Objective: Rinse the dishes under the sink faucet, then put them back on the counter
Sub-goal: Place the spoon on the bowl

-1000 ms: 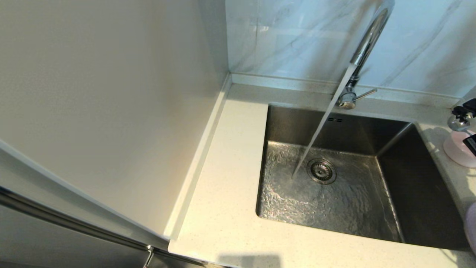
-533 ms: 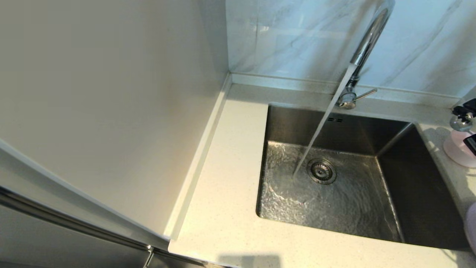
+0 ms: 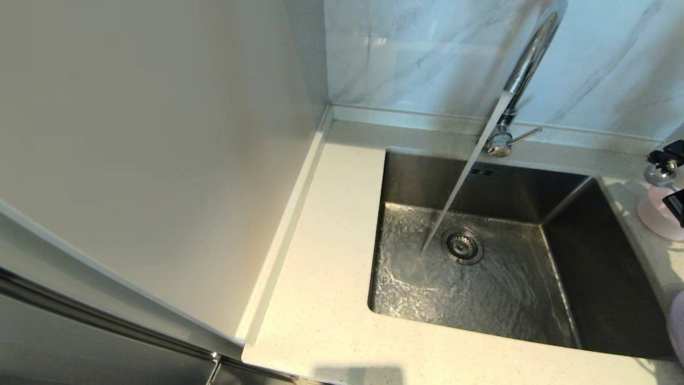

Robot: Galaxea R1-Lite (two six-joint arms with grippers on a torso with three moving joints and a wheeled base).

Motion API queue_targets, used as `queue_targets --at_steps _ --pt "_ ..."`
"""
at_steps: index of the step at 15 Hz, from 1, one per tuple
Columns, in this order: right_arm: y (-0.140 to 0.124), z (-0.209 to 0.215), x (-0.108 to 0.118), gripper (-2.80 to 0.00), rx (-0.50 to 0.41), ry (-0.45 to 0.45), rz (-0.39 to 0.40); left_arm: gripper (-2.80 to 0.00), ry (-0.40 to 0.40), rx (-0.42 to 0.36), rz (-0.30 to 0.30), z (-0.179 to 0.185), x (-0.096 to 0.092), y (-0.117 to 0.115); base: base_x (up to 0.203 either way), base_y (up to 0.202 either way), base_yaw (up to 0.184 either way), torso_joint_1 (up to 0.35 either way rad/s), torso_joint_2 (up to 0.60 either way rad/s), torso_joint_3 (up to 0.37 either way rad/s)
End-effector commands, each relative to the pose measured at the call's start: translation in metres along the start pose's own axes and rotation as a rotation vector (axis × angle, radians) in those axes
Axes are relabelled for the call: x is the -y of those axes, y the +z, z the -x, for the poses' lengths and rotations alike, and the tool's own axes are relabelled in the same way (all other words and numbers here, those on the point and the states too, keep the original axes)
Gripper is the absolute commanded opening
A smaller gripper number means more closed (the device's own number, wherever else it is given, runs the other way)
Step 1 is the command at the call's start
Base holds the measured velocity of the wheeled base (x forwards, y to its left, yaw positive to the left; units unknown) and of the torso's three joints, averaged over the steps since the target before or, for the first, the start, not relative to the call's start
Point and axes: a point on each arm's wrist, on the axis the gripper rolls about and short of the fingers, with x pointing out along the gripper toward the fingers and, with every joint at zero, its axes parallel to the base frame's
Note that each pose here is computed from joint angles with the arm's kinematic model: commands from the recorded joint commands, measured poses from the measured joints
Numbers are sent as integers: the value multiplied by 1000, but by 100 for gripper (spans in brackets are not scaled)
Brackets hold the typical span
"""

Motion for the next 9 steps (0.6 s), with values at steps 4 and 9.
queue_targets --at_steps 4,9 --pt "0 0 0 -280 -3 0 5 -280 0 0 0 0 0 0 0 0 0 0 0 0" --pt "-1 -1 -1 -280 -8 2 8 -280 1 0 0 0 0 0 0 0 0 0 0 0"
